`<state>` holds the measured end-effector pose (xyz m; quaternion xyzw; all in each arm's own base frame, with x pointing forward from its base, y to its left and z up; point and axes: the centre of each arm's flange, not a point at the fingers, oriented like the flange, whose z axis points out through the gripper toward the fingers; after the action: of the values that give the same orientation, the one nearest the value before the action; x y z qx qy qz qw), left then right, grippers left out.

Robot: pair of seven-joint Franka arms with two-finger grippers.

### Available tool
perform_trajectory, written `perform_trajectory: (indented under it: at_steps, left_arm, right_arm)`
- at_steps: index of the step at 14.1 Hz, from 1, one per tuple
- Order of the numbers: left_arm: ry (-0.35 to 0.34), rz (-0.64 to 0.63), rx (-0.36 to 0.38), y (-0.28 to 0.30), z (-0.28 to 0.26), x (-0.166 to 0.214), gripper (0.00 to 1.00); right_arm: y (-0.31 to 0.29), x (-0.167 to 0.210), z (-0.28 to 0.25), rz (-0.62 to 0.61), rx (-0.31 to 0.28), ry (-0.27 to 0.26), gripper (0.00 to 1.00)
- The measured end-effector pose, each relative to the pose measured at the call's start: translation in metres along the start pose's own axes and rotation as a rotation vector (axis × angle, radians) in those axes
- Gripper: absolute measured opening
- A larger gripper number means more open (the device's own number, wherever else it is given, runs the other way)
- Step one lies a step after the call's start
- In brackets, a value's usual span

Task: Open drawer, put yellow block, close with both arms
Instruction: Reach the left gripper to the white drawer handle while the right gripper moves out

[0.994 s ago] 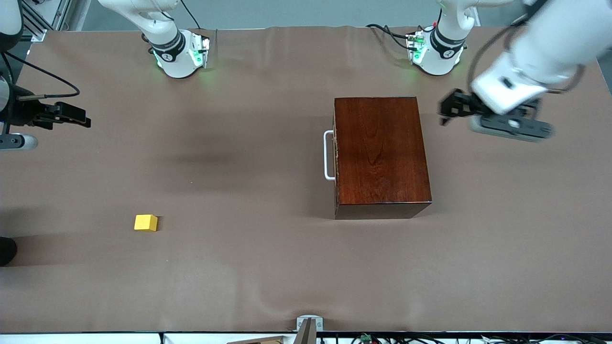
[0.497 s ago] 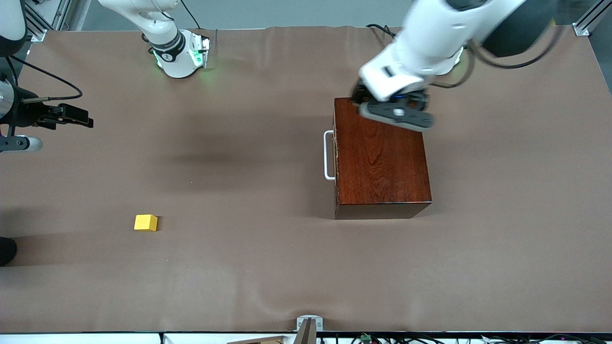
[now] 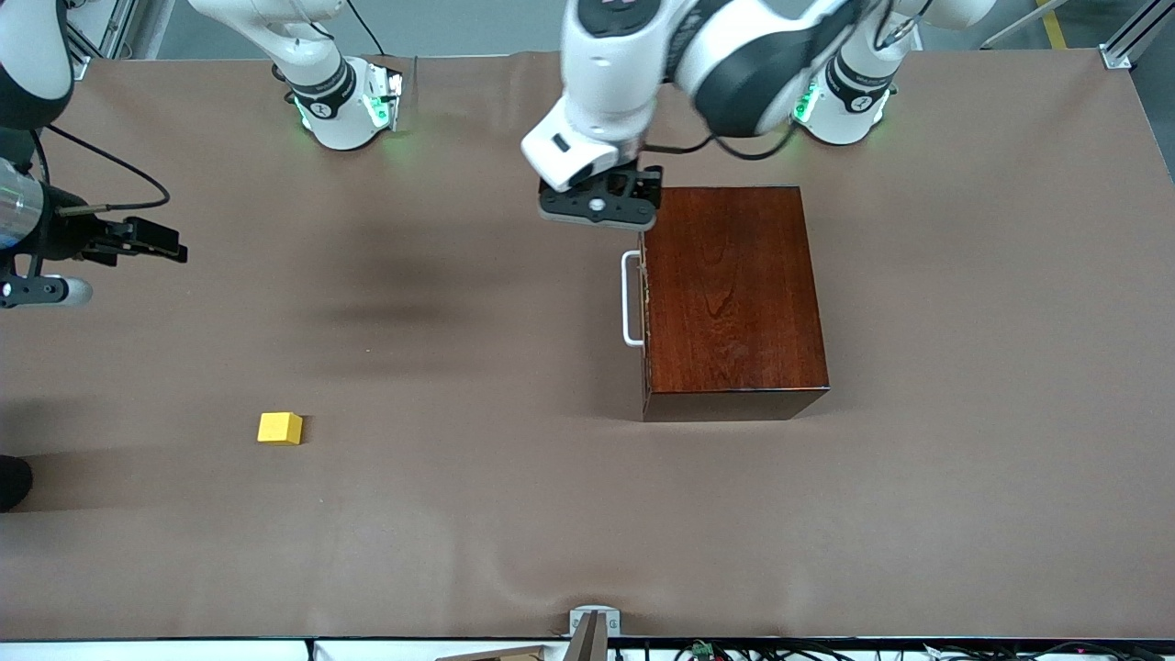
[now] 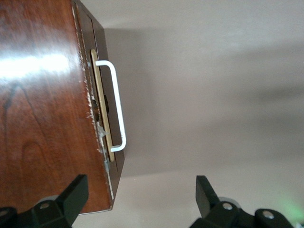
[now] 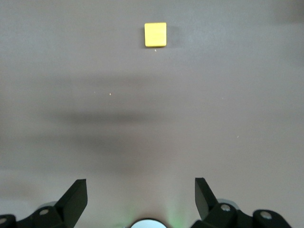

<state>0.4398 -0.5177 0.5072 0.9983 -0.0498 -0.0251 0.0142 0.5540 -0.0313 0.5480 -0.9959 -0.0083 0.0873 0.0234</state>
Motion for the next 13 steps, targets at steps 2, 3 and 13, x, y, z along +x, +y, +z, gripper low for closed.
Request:
perform_trajectory:
  at_steps: [2, 3, 13]
  left_arm:
    - [-0.001, -0.032, 0.053, 0.015, 0.031, -0.003, 1.0]
    - [-0.001, -0.044, 0.081, 0.019, 0.047, -0.001, 1.0]
    - [0.011, -0.058, 0.259, 0.03, 0.152, 0.015, 1.0]
  right_arm:
    - [0.001, 0.007, 0.006, 0.0, -0.003, 0.038, 1.0]
    - [0.001, 0.011, 0.013, 0.001, -0.005, 0.061, 1.0]
    - [0.006, 0.064, 0.092, 0.003, -0.014, 0.105, 1.0]
